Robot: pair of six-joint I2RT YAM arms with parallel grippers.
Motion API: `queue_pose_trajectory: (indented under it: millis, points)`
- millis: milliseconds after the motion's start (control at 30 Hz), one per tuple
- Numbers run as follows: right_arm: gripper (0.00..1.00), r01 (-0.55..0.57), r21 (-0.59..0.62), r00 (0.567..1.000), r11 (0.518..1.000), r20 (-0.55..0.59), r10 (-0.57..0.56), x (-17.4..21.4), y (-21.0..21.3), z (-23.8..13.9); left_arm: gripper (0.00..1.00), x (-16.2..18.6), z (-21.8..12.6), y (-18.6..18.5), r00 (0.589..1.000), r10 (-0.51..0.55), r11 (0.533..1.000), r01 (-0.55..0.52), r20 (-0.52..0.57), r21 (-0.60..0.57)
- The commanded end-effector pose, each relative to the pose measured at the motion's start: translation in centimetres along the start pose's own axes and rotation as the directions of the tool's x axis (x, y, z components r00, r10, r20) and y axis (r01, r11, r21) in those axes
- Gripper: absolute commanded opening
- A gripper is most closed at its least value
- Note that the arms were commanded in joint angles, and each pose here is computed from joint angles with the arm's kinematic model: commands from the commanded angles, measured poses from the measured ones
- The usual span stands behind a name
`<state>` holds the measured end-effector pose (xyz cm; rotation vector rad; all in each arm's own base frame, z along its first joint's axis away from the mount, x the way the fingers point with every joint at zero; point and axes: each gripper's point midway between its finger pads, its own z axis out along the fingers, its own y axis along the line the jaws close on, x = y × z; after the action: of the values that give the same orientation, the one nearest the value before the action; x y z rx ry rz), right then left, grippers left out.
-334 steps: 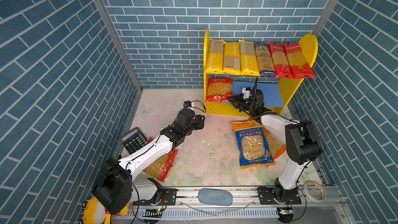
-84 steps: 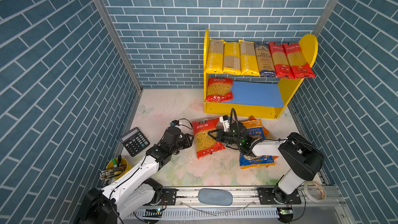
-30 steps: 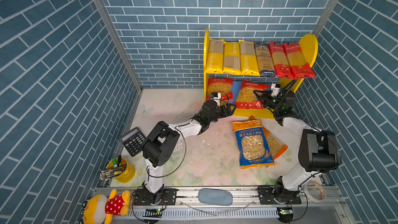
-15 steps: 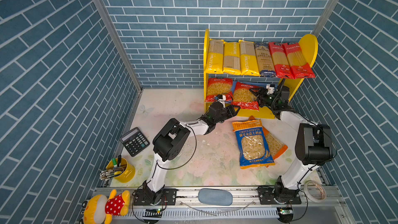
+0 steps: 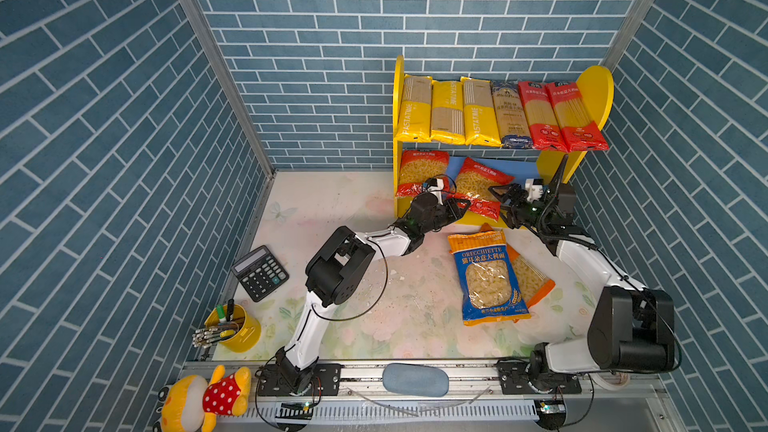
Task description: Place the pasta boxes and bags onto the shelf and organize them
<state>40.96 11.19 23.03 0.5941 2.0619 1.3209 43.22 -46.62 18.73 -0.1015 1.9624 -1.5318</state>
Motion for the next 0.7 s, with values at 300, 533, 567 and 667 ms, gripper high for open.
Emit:
queue_pose_trajectory:
  millis: [300, 533, 567, 667]
  points:
    - [0.75, -0.047, 0.086, 0.981, 0.995, 0.189, 0.03, 1.0, -3.2, -2.4, 0.27, -0.7, 1.6, -3.1, 0.999, 0.016, 0.997, -0.019, 0.043, 0.079]
    - [0.74, -0.107, 0.03, 0.959, 0.994, 0.268, 0.096, 1.2, -3.3, -1.2, 0.21, 0.1, 2.4, -3.7, 0.999, 0.02, 0.995, -0.022, 0.031, 0.092]
    - [0.74, -0.113, 0.013, 0.953, 0.994, 0.284, 0.104, 0.9, -3.1, -1.0, 0.2, 0.3, 2.3, -3.8, 0.999, 0.02, 0.995, -0.022, 0.031, 0.094]
    - [0.73, -0.119, -0.027, 0.932, 0.993, 0.342, 0.121, -0.2, -2.6, -0.6, 0.19, 0.5, 2.1, -3.7, 0.999, 0.019, 0.996, -0.021, 0.03, 0.09]
